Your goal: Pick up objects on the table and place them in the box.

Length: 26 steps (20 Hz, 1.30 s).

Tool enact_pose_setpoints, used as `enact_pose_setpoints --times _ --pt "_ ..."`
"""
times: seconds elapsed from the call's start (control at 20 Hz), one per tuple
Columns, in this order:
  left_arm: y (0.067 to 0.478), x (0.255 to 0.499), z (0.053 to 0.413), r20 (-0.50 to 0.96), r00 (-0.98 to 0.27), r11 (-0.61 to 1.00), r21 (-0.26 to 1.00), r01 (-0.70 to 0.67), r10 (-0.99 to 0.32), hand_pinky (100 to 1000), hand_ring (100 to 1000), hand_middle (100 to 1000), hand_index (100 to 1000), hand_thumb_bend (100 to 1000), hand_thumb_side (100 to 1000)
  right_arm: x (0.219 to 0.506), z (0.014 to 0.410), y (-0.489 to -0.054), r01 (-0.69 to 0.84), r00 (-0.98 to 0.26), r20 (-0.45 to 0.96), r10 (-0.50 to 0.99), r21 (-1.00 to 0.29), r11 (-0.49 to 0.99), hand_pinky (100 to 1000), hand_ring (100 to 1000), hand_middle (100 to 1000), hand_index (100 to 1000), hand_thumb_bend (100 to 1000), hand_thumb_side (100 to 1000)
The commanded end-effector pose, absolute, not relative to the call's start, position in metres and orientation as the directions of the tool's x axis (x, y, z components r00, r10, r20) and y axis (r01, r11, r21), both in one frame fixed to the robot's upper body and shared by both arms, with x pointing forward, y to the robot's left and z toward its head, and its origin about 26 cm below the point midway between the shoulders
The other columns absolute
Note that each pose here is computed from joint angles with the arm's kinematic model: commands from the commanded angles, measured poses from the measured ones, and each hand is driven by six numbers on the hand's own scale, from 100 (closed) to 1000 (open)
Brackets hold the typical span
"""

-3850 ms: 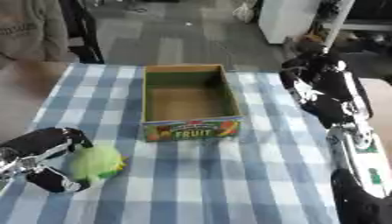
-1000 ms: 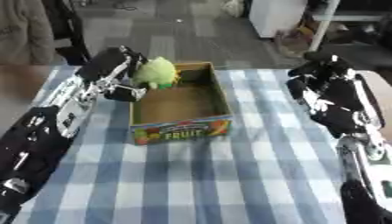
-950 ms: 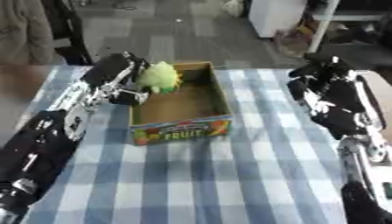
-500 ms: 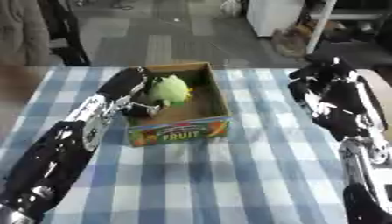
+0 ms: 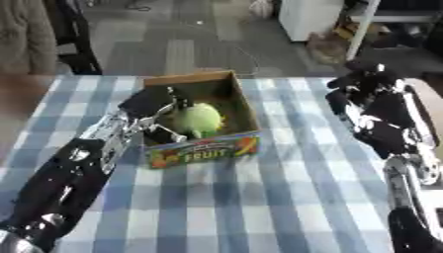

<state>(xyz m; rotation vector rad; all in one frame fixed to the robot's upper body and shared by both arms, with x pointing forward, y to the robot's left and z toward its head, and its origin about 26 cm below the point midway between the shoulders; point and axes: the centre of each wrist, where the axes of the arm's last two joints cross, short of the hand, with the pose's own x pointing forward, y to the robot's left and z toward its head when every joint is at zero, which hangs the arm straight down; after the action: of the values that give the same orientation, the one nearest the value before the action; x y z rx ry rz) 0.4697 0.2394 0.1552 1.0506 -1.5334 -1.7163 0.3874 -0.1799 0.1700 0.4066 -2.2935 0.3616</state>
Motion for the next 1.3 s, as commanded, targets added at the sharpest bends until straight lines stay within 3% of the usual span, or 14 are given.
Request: enact_pose_setpoints --times 0.05,0.1,0.25,0.65,0.85,0.95,1.1,1.2,1.3 --pt "0.239 0.469 0.177 -0.234 -0.496 -0.215 0.972 -0.096 -0.836 924 918 931 972 859 607 0.387 0.178 -0.18 -0.396 -0.675 0.714 -0.185 -0.14 0.907 571 633 499 724 397 100" --pt "0.239 0.468 0.181 -0.243 -0.491 -0.214 0.97 -0.117 -0.836 955 949 968 993 869 706 0.387 0.178 -0.181 -0.396 -0.675 0.715 -0.185 -0.14 0.907 571 633 499 724 397 100" --pt "0.238 0.466 0.189 -0.256 -0.484 -0.193 0.965 -0.177 -0.837 961 961 987 1000 884 726 0.387 0.178 -0.181 -0.394 -0.674 0.715 -0.184 -0.138 0.908 571 634 499 724 397 100" --pt "0.239 0.461 0.201 -0.214 -0.491 -0.108 0.966 -0.236 -0.844 938 941 977 1000 883 620 0.387 0.177 -0.182 -0.392 -0.673 0.717 -0.183 -0.136 0.91 571 634 499 725 396 100" --pt "0.242 0.452 0.217 -0.16 -0.515 -0.02 0.963 -0.267 -0.842 912 919 959 1000 882 506 0.387 0.174 -0.184 -0.386 -0.669 0.722 -0.176 -0.134 0.913 571 634 499 724 395 100" --pt "0.244 0.442 0.228 -0.107 -0.539 0.063 0.956 -0.288 -0.835 890 899 942 997 868 393 0.386 0.174 -0.186 -0.381 -0.668 0.723 -0.174 -0.132 0.915 571 634 500 724 395 100" --pt "0.25 0.421 0.247 0.022 -0.592 0.24 0.926 -0.292 -0.805 845 856 907 979 649 189 0.386 0.174 -0.189 -0.373 -0.669 0.725 -0.167 -0.133 0.918 571 634 499 724 394 100" --pt "0.254 0.403 0.259 0.129 -0.633 0.38 0.882 -0.278 -0.764 817 828 883 969 501 137 0.387 0.173 -0.191 -0.367 -0.669 0.725 -0.162 -0.132 0.921 571 634 499 724 394 100" --pt "0.258 0.383 0.267 0.243 -0.676 0.531 0.808 -0.256 -0.696 768 785 841 939 265 174 0.386 0.173 -0.193 -0.359 -0.671 0.725 -0.159 -0.129 0.924 571 634 500 724 394 100"
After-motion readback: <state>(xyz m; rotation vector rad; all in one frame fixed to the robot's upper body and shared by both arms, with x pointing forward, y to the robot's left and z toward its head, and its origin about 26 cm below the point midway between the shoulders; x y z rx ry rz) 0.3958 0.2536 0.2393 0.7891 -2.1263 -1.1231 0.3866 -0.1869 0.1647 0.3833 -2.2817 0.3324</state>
